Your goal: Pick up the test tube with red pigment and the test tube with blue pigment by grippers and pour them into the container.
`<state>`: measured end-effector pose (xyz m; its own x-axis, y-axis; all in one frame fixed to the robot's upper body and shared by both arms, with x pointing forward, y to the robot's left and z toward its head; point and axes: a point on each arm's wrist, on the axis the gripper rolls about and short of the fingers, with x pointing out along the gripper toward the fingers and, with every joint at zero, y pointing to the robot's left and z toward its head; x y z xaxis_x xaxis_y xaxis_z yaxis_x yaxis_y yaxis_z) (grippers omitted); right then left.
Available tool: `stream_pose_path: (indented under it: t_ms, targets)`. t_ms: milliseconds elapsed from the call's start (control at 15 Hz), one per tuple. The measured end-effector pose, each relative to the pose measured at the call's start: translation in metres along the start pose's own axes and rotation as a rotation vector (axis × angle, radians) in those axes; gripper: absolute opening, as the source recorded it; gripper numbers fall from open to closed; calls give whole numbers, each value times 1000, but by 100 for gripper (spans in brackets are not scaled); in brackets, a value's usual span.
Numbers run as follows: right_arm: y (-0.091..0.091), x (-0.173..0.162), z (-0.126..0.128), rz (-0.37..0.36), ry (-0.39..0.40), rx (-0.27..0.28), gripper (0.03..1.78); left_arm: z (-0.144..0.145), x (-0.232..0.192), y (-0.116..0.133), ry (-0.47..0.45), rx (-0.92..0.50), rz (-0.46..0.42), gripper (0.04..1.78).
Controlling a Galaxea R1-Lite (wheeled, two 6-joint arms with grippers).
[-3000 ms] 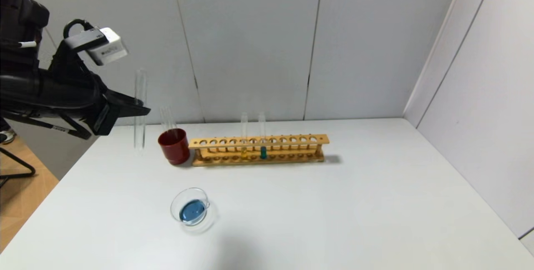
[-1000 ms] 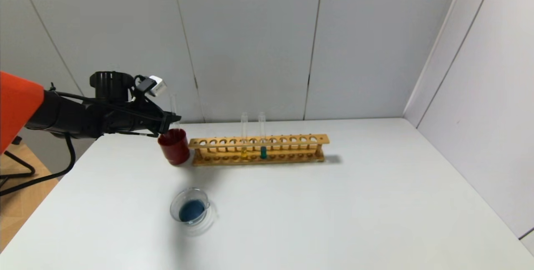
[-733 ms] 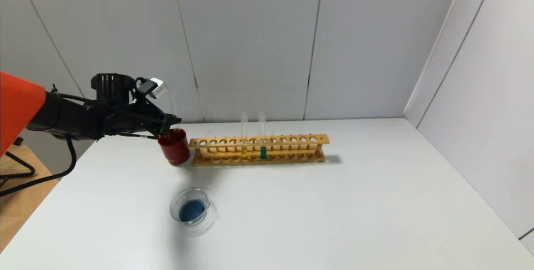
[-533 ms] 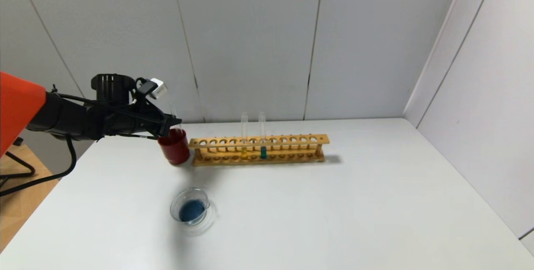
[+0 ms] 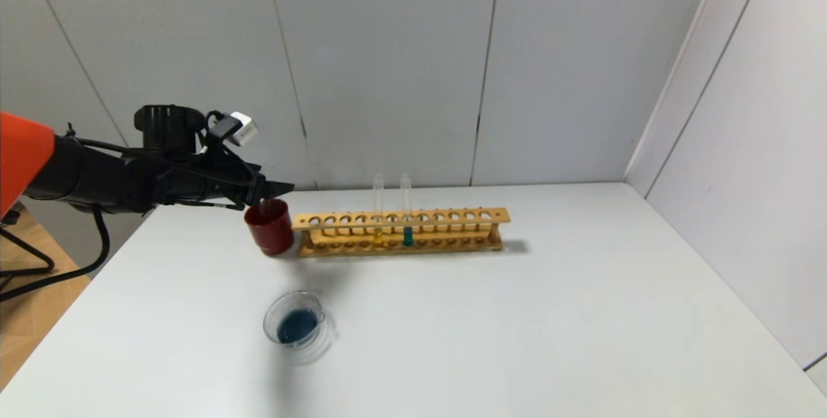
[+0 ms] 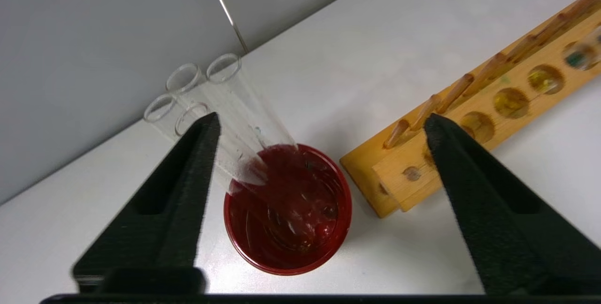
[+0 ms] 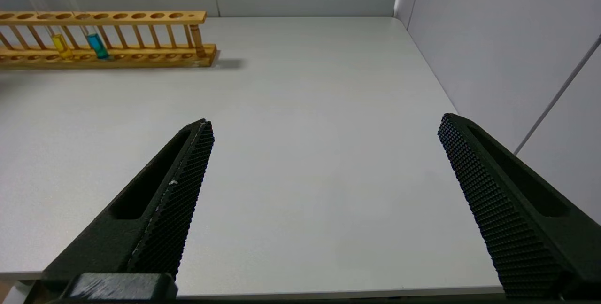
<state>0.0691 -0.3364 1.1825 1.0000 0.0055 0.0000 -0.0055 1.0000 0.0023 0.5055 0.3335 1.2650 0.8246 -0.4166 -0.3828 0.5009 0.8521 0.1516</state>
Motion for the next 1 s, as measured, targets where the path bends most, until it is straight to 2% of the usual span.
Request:
stream_pose_path:
  t_ms: [133,467,733,867,1000]
  targets:
    - [0,0,0,0,0,0,175,13,-10,-5,-30,20,5,172]
    - [0,0,0,0,0,0,175,63,-65,-17,-133,72,86,175]
    - [0,0,0,0,0,0,175,98,-158,-50,-189,101,240,175]
    - [0,0,0,0,0,0,175,98,-207,-73,-184,97,348,175]
    - [0,0,0,0,0,0,175,86,-252,-96,-169,84,479,175]
